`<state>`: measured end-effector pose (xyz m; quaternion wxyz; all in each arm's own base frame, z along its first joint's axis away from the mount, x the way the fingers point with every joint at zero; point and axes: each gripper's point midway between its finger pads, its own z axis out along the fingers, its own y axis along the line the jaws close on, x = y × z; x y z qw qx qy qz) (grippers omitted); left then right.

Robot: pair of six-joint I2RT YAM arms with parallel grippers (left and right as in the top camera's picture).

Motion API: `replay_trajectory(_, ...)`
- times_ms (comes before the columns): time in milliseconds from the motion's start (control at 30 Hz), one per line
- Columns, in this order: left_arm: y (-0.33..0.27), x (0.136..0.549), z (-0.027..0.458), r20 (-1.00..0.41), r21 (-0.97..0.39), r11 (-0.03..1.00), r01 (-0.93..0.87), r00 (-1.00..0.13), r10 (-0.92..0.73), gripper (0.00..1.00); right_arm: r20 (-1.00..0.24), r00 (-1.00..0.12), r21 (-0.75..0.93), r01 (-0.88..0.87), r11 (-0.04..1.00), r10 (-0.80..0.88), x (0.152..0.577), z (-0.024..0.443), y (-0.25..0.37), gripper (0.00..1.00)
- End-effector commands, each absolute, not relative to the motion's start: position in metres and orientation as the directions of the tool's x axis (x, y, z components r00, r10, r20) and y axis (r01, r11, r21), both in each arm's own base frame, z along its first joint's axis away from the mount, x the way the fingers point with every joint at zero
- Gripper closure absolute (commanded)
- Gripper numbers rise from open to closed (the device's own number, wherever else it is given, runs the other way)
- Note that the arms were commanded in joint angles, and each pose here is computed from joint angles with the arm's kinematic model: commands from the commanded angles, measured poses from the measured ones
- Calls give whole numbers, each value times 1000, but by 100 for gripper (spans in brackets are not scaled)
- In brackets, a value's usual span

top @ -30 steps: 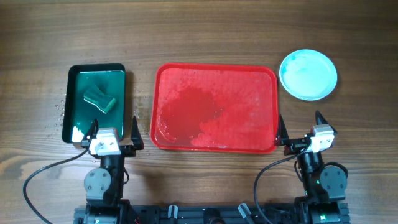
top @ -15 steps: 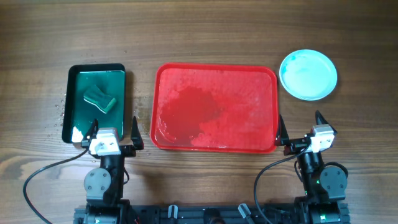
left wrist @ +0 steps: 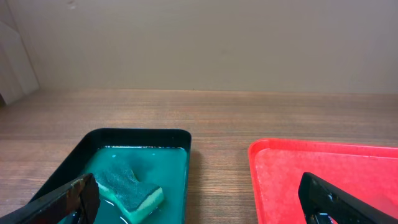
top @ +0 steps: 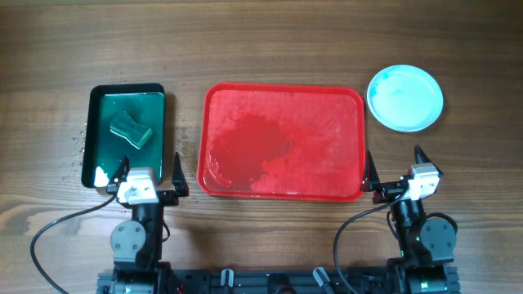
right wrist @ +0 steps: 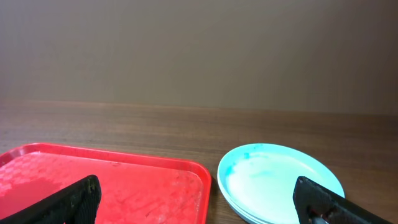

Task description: Clean dirty plates on tray and stack at the side

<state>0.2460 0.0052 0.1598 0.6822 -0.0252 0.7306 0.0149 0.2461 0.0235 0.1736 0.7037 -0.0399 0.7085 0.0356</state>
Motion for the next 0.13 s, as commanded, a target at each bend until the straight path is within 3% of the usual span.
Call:
replay_trajectory(0, 5, 246, 160, -998, -16, 998, -59, -59, -19, 0, -1000, 4, -20, -118, 993, -19, 246, 175, 25, 0)
replay_trajectory(100, 5, 246, 160, -998, -16, 998, -59, -59, -19, 0, -1000, 4, -19, -118, 993, -19, 246, 175, 25, 0)
